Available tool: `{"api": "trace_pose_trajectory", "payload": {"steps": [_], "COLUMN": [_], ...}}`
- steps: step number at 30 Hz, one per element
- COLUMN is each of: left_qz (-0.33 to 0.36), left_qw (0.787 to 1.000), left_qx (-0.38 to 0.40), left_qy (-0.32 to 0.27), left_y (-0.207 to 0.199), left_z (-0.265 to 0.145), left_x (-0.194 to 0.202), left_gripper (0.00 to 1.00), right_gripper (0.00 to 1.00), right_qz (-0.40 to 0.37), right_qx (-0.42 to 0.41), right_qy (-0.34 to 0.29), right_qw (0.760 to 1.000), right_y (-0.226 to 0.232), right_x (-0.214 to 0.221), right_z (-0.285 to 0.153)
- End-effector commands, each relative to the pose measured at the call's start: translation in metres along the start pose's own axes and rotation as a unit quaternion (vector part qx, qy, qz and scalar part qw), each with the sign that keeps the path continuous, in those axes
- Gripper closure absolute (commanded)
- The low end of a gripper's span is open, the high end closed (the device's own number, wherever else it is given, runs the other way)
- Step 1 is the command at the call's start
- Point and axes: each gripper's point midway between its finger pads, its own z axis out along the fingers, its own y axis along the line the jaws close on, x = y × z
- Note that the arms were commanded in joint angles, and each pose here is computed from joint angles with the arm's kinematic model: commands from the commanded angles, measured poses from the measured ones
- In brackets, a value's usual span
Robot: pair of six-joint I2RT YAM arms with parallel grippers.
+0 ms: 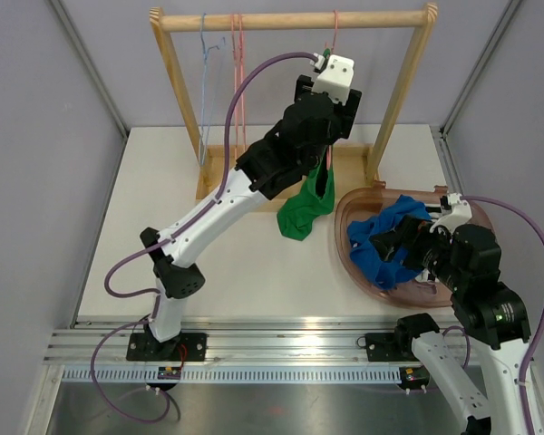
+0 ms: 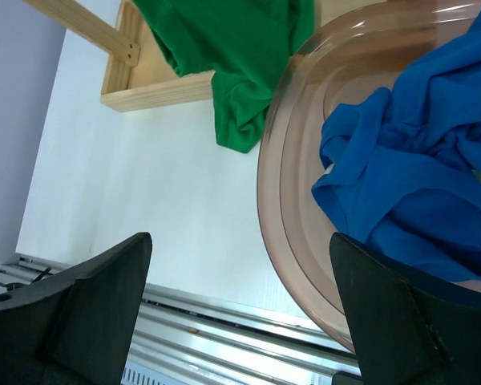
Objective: Remove the tank top from the hanger
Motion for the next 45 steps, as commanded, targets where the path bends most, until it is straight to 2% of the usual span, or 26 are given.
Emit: {"api": "trace_pose_trajectory", "payload": {"steps": [1,7,8,10,11,12,15,22,30,34,40,43,44,45], "left_qz": [-0.019,-0.021,-0.035,-0.037,-0.039,-0.039,-0.044,-0.05,-0.085,-0.09,-0.098,-0.101,-0.111,-0.112], "left_qw": [0.997,0.999,0.998,0.998,0.998,0.998,0.997,0.996,0.991,0.991,0.993,0.995,0.993,0.993], "left_qx": [-0.036,-0.027,-0.03,-0.028,-0.032,-0.034,-0.042,-0.053,-0.04,-0.047,-0.015,0.015,0.024,0.03], "left_qy": [-0.06,-0.036,-0.035,-0.032,-0.033,-0.034,-0.037,-0.055,-0.091,-0.09,-0.06,-0.017,-0.026,-0.003], "left_y": [0.021,0.031,0.035,0.038,0.042,0.044,0.055,0.076,0.097,0.108,0.106,0.095,0.099,0.095], "left_z": [0.009,0.041,0.045,0.049,0.051,0.05,0.048,0.03,-0.017,-0.029,-0.053,-0.059,-0.075,-0.074], "left_x": [-0.038,-0.012,-0.01,-0.007,-0.008,-0.009,-0.015,-0.039,-0.085,-0.089,-0.075,-0.042,-0.05,-0.027], "left_gripper": [0.33,0.47,0.55,0.65,0.81,0.89,1.0,1.0,1.0,1.0,1.0,1.0,1.0,1.0], "right_gripper": [0.0,0.01,0.0,0.0,0.01,0.0,0.0,0.0,0.0,0.01,0.0,0.0,0.0,0.0], "right_qz": [-0.001,-0.006,-0.008,-0.012,-0.013,-0.015,-0.012,-0.011,-0.007,-0.002,-0.004,-0.006,-0.006,-0.007], "right_qx": [-0.045,-0.044,-0.044,-0.041,-0.037,-0.033,-0.032,-0.04,-0.052,-0.054,-0.07,-0.079,-0.084,-0.09], "right_qy": [0.0,0.005,0.005,0.004,0.004,0.006,0.013,0.011,0.016,0.016,0.014,0.009,0.01,0.007], "right_qw": [0.999,0.999,0.999,0.999,0.999,0.999,0.999,0.999,0.999,0.998,0.997,0.997,0.996,0.996], "right_y": [0.016,0.014,0.014,0.012,0.01,0.008,0.007,0.011,0.016,0.018,0.025,0.029,0.031,0.034], "right_x": [0.001,0.005,0.005,0.005,0.006,0.007,0.009,0.006,0.006,0.005,0.001,-0.003,-0.004,-0.006], "right_z": [-0.004,-0.005,-0.006,-0.005,-0.004,-0.002,0.0,0.002,0.004,0.004,0.002,0.002,0.002,0.003]}}
